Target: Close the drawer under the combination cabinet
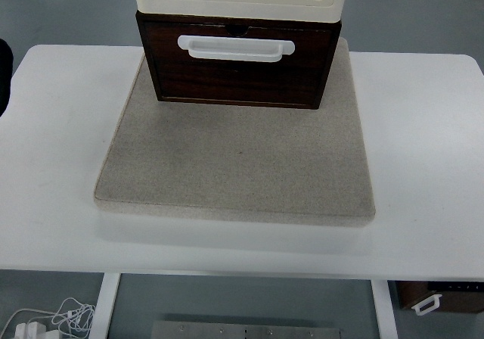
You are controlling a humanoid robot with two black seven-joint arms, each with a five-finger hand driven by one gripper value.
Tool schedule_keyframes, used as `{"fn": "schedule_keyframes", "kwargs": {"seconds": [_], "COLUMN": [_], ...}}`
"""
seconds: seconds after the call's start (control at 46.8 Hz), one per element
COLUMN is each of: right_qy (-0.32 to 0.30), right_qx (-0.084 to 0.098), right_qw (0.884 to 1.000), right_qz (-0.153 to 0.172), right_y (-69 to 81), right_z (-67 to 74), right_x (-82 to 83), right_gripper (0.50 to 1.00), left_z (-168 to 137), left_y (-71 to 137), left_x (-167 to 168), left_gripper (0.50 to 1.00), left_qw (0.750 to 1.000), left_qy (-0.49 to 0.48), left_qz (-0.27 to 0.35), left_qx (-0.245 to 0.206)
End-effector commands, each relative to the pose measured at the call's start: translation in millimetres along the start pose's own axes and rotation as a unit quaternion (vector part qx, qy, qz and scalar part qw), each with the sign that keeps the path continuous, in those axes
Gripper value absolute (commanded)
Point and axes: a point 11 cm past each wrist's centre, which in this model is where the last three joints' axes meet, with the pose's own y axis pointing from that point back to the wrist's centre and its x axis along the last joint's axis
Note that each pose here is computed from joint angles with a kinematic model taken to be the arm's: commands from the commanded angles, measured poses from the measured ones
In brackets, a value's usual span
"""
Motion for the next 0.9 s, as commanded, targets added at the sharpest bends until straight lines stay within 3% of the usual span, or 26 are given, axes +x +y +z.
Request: {"fn": "schedule_keyframes", "kwargs": {"seconds": [0.0, 0.15, 0.235, 0.385, 0.556, 0.705, 0.876], "right_qy": [0.0, 0.0, 0.0, 0.0, 0.0, 0.0, 0.0], "right_qx": [0.0, 0.0, 0.0, 0.0, 0.0, 0.0, 0.0], "right_qw": [1.0, 1.0, 1.0, 1.0, 1.0, 1.0, 1.0], "right_qz": [0.0, 0.0, 0.0, 0.0, 0.0, 0.0, 0.0], "right_y": [0.0, 0.0, 0.0, 0.0, 0.0, 0.0, 0.0], "right_z": [-0.1, 0.0, -0.1, 0.0, -0.1, 0.0, 0.0], "right_x": [-0.3, 0.3, -0.3, 0.3, -0.3, 0.3, 0.3], "right_gripper": [0.952, 0.952, 0.952, 0.952, 0.952, 0.952, 0.952], "left_z": [24, 60, 74, 79, 58, 55, 14], "left_y": [7, 20, 40, 75, 105, 147, 184], "left_x": [7, 25, 48, 86, 124, 151, 180], "left_gripper": [1.0, 1.0, 1.0, 1.0, 1.0, 1.0, 1.0], "left_qw": [0.999, 0.992, 0.983, 0.962, 0.929, 0.896, 0.861], "left_qy": [0.004, 0.01, 0.015, 0.035, 0.074, 0.086, 0.123], "left_qz": [0.011, 0.038, 0.078, 0.177, 0.289, 0.371, 0.453], "left_qx": [-0.034, -0.119, -0.166, -0.206, -0.218, -0.227, -0.198]}}
